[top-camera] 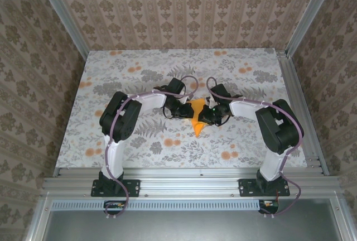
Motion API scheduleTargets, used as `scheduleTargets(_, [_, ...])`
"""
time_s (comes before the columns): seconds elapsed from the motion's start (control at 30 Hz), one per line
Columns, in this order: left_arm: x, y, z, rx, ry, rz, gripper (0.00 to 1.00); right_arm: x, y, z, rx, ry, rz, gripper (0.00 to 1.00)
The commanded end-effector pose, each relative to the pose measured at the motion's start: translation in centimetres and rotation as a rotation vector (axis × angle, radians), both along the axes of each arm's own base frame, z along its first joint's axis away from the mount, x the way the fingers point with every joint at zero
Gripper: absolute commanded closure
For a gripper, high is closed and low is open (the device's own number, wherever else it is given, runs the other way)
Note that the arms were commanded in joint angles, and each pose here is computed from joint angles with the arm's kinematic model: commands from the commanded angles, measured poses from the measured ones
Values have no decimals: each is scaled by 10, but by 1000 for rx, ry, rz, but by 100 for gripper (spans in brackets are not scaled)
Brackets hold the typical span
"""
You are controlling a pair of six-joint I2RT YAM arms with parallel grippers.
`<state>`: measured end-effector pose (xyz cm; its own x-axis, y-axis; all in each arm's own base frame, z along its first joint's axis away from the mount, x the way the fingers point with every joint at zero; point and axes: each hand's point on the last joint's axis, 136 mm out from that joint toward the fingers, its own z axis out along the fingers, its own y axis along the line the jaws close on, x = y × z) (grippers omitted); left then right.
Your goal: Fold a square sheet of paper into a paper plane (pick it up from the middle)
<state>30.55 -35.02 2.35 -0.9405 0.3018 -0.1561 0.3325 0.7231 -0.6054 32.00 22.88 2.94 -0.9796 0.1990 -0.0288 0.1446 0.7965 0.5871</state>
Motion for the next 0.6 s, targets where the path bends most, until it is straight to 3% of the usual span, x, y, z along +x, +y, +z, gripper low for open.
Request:
scheduleTargets(0.0, [-10,2,-13,16,26,-31,86,3,-2,-3,-33,11,-21,86])
scheduleTargets(0.57, [-10,0,-14,10,30,-33,86,2,1,-12,-52,22,-7,84])
